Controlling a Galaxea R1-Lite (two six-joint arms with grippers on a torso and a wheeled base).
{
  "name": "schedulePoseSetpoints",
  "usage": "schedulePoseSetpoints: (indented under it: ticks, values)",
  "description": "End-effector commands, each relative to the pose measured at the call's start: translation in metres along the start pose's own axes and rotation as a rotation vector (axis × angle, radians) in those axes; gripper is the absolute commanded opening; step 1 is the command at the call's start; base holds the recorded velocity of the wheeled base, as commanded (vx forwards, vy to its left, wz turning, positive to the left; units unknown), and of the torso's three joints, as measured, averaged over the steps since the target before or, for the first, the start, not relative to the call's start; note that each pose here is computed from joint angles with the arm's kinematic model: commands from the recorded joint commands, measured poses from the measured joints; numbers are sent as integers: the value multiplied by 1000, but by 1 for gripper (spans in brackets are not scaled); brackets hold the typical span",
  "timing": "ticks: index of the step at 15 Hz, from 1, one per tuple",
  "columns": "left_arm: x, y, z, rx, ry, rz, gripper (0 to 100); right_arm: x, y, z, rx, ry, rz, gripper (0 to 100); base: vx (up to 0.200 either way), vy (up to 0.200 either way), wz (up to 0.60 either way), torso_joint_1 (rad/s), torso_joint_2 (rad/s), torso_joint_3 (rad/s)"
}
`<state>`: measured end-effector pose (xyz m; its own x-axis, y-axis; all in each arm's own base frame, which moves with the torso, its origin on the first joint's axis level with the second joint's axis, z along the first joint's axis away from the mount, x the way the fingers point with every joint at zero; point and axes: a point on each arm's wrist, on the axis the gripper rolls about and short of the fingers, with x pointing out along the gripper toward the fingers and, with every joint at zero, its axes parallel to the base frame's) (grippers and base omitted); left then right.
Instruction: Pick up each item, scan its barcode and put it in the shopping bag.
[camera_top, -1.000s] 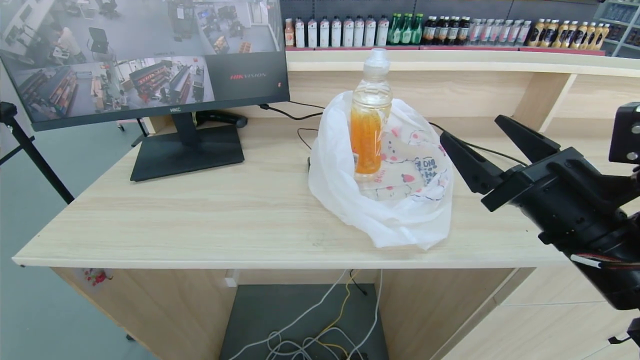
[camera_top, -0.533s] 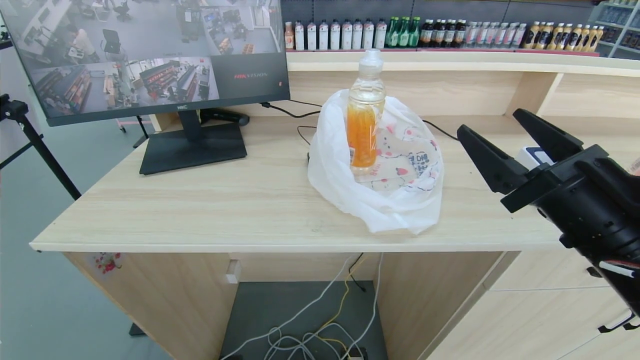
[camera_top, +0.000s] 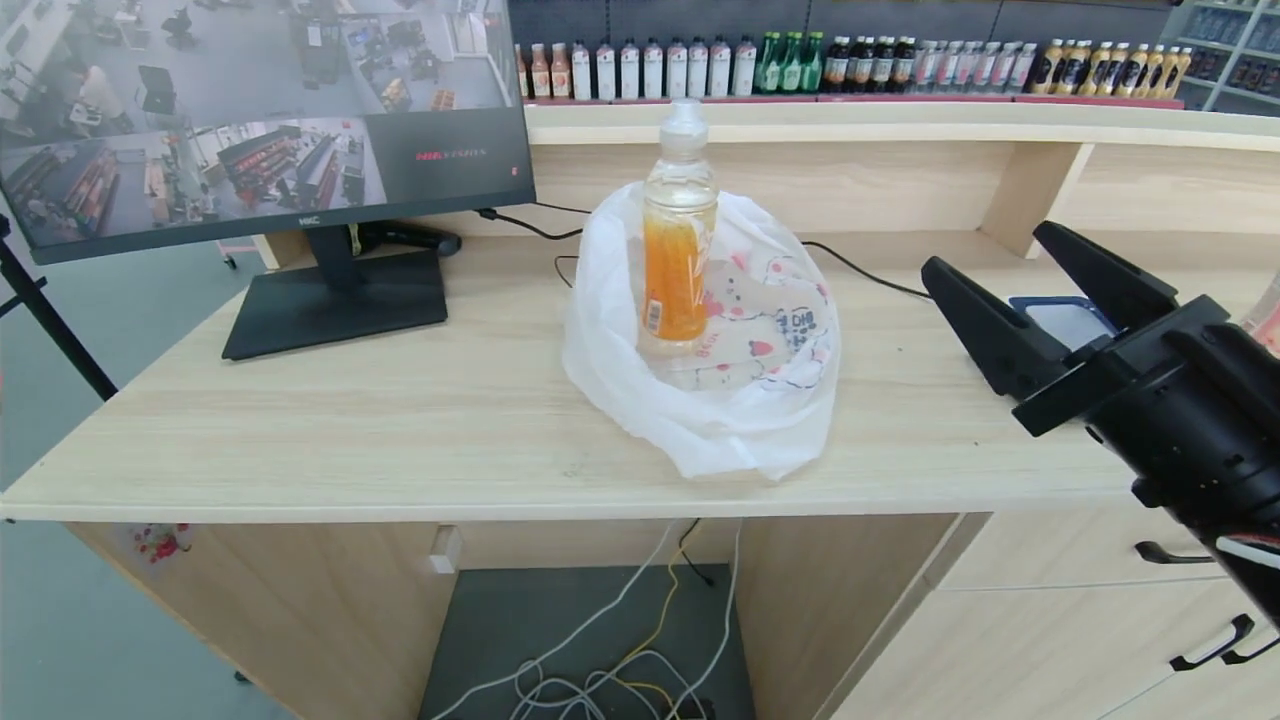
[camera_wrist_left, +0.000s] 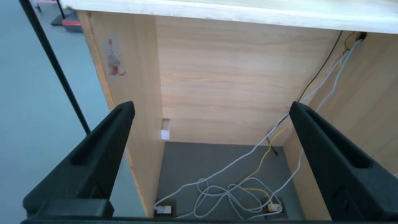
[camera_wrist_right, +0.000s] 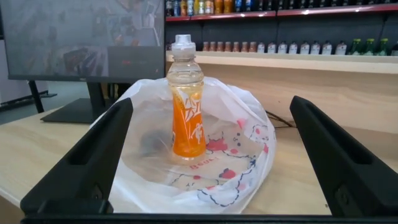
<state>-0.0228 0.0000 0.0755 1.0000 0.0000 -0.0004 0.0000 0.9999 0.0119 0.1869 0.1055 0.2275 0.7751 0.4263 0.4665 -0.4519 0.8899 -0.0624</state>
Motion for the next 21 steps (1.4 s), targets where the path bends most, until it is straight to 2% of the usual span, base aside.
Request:
schedulePoseSetpoints:
  ticks: [1,3,11,21]
  values:
    - [0,0,0,0,0,0,100,0,0,-2,0,7,1,100,0,-200,0,2,-2,7]
    - [0,0,0,-13,0,0,100,1,0,-5,0,17,2,100,0,-200,0,2,10,5]
    - [0,0,0,-12,0,2,100,10,2,-24,-2,73,5,100,0,-200,0,2,2,4]
    - [0,0,0,-15,0,0,100,7,1,-27,-2,93,5,100,0,-200,0,3,3,2]
